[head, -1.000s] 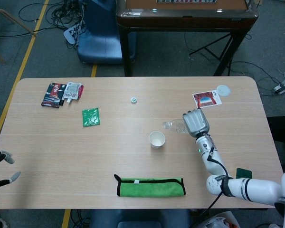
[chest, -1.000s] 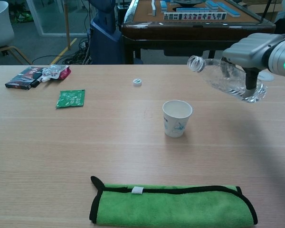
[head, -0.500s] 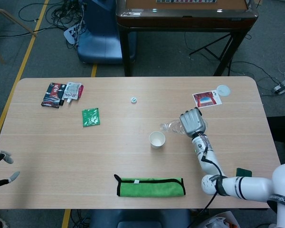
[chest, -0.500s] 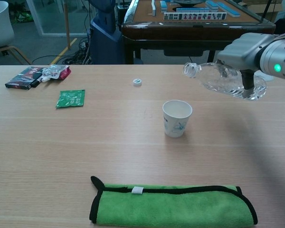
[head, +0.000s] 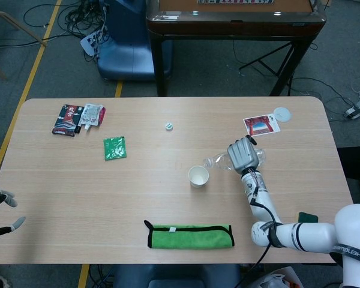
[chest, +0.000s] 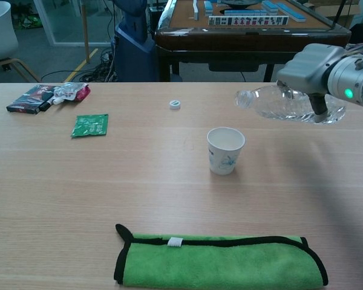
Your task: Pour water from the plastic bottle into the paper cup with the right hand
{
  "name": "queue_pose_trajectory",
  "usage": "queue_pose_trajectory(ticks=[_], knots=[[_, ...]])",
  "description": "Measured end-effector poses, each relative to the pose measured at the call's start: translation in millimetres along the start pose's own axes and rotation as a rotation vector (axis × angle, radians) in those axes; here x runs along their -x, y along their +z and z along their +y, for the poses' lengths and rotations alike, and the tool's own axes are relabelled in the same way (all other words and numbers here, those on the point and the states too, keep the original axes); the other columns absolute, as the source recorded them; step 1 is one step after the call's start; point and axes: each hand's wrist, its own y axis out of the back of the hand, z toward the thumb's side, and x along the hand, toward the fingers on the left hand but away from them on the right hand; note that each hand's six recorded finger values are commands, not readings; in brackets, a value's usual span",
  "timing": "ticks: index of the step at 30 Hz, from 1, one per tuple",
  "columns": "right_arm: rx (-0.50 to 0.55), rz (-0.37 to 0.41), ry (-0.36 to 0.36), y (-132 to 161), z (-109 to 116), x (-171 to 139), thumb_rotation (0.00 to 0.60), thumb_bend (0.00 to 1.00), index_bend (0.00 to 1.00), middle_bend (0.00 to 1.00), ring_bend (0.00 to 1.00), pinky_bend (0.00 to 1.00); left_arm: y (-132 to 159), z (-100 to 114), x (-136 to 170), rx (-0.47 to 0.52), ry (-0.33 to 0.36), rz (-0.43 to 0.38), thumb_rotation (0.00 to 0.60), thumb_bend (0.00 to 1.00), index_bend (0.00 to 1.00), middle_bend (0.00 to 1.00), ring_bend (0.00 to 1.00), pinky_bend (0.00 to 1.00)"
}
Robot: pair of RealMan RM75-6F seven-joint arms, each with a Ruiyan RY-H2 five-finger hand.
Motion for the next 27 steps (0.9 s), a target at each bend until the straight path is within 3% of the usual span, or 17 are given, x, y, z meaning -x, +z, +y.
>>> queue_pose_trajectory(ticks=[27], knots=[[-0.122, -0.013, -0.030, 6.2, 1.3, -0.1, 0.600, 0.12, 0.55, 0.59, 0.46, 0.45, 0.0, 1.1, 0.3, 0.005, 0.001, 0.001, 0.600, 0.11, 0.53, 0.39, 0.36, 0.56]])
